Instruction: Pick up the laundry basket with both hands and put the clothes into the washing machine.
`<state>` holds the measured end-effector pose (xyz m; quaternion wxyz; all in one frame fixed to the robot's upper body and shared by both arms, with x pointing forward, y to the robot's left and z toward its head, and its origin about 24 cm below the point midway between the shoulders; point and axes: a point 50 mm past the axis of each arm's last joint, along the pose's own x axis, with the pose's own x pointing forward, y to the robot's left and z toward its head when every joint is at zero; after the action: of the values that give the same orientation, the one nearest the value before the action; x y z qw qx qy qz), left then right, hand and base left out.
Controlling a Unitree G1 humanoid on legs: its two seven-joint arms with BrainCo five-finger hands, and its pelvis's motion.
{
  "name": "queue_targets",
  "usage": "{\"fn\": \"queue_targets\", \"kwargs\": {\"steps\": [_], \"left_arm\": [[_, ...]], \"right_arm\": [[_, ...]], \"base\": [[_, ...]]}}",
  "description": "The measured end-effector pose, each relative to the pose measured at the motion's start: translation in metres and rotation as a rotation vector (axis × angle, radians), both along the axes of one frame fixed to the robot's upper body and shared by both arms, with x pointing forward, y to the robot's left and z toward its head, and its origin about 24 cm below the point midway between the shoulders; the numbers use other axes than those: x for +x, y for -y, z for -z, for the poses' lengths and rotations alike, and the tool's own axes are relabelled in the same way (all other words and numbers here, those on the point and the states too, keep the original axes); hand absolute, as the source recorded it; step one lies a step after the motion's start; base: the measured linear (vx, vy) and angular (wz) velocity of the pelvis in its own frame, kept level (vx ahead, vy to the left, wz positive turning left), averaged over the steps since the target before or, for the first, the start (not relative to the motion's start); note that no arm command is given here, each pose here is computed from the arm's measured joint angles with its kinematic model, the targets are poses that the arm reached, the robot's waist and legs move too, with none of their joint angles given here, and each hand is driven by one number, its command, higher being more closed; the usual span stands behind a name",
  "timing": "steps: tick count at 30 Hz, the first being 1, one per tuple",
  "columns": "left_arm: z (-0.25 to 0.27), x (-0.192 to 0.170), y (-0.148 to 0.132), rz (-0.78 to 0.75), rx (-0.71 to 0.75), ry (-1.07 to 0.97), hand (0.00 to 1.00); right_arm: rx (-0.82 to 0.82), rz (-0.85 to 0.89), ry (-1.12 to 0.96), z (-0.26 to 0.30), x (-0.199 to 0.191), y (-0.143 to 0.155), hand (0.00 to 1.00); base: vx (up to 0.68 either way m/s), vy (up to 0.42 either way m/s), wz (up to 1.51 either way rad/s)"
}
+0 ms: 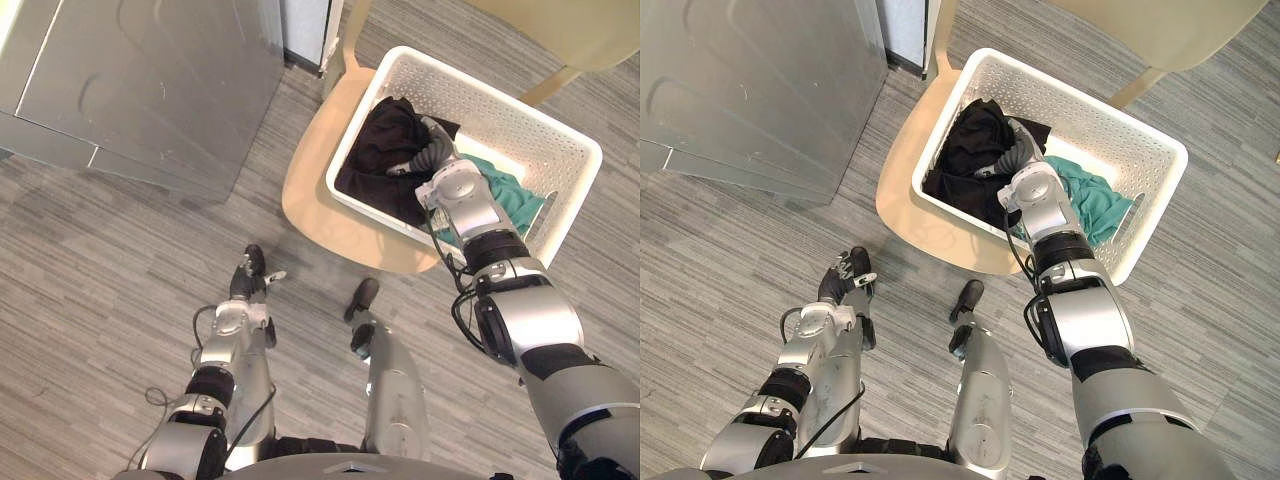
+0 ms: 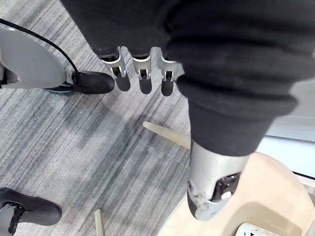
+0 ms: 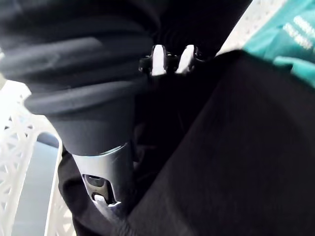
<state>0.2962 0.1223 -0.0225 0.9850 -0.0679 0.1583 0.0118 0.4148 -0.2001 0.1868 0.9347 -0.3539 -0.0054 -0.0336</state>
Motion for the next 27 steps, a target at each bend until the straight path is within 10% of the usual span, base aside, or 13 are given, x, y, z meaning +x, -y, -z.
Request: {"fn": "queue_targets", "kwargs": {"steps": [12, 13, 27], "left_arm": [[-0.021, 0.006, 0.009, 0.002, -0.055, 0.105, 0.0], [-0.021, 0.005, 0.011, 0.001, -0.071, 0.103, 0.0], [-0.042, 0.004, 0.018, 0.011, -0.188, 0.218, 0.0]], "right_arm": [[-0.109, -0.048, 0.071, -0.047, 0.011, -0.022, 0.0], [-0.115, -0.043, 0.062, -0.045, 0.011, -0.021, 1.0], [-0.332, -0.014, 0.024, -0.012, 0.008, -0.007, 1.0]], "base": [[0.05, -0.053, -0.03], [0.05, -0.03, -0.01], [0.04, -0.029, 0.04]]}}
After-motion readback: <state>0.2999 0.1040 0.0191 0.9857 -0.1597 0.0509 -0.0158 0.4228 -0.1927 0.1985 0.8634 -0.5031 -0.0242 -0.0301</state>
